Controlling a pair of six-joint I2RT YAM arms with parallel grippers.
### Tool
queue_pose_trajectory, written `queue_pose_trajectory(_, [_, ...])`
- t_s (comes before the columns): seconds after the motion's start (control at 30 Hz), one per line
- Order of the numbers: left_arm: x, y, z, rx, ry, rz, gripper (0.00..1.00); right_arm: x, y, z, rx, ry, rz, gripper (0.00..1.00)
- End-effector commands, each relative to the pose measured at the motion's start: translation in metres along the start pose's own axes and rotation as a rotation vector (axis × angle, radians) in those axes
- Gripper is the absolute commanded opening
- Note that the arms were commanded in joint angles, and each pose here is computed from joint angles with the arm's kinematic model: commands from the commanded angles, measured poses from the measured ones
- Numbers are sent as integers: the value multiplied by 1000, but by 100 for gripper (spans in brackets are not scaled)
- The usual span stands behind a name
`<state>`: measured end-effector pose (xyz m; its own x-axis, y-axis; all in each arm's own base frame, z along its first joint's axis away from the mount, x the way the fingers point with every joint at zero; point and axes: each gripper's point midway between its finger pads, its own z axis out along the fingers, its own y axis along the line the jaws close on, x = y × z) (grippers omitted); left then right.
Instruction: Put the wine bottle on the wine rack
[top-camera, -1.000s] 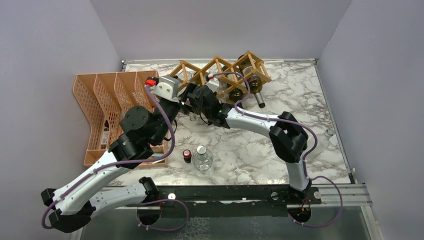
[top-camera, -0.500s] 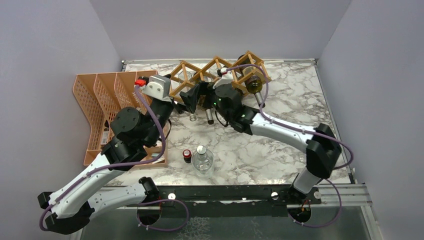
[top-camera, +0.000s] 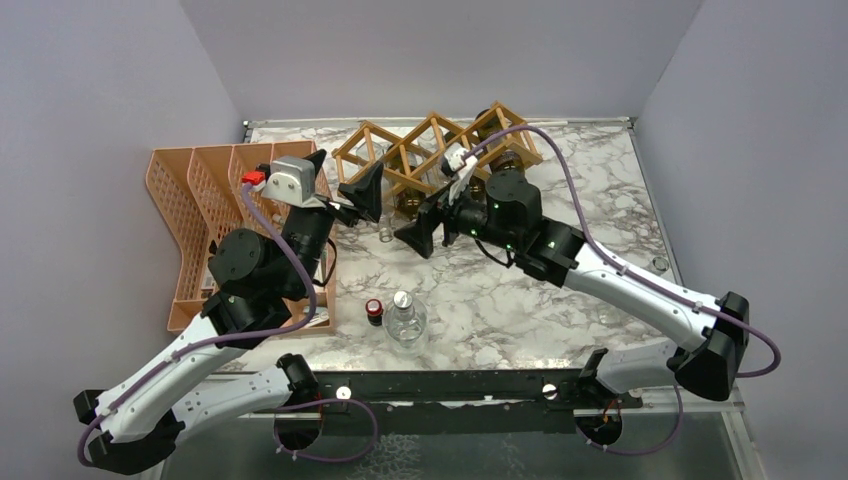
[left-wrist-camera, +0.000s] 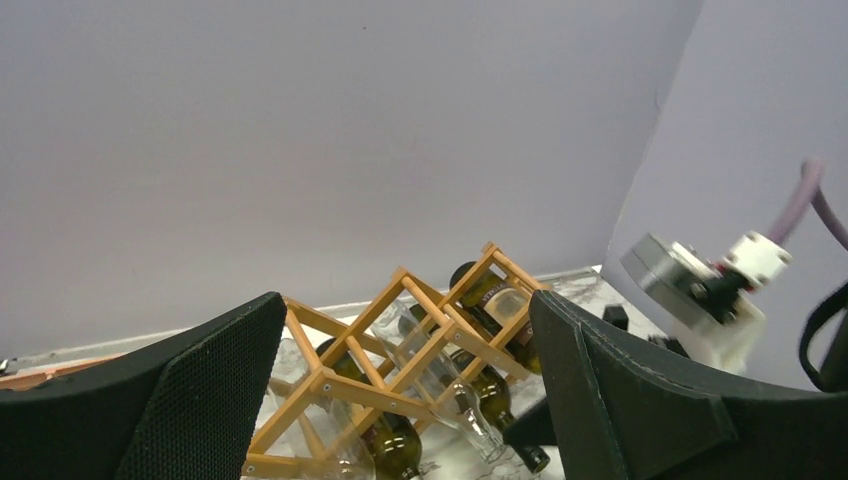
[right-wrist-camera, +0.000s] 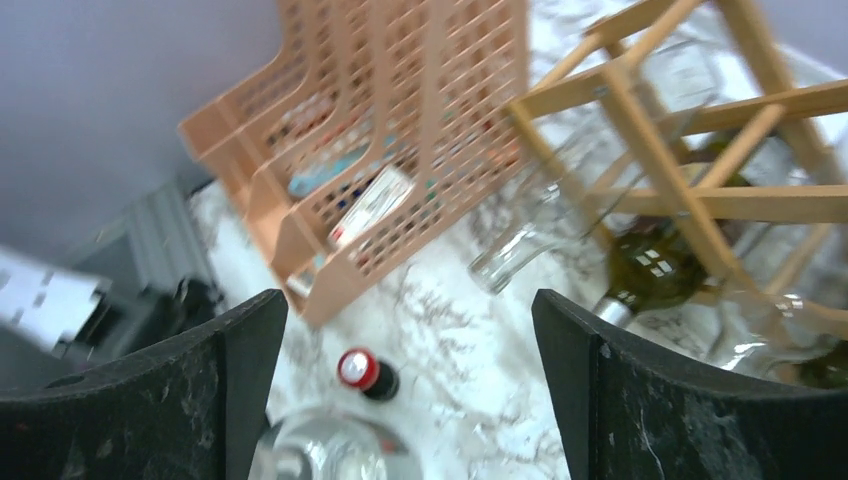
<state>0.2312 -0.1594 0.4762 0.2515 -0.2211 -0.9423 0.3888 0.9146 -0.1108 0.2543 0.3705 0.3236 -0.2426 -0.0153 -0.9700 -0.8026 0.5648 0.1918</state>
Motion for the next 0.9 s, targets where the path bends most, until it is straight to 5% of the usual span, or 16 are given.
queue_pose_trajectory(0.0, [-18, 18, -1, -103, -95, -82, 98, 51, 48, -33, -292, 193, -88, 93])
queue_pose_trajectory(0.43, [-11, 26, -5, -142, -90, -91, 98, 113, 89, -30, -506, 299, -216, 87])
queue_pose_trajectory(0.67, [-5, 24, -3, -138, -74, -78, 98, 131, 94, -25, -567, 326, -264, 62])
queue_pose_trajectory(0.87, [-2, 22, -1, -133, -62, -66, 98, 109, 84, -22, -486, 205, -322, 31])
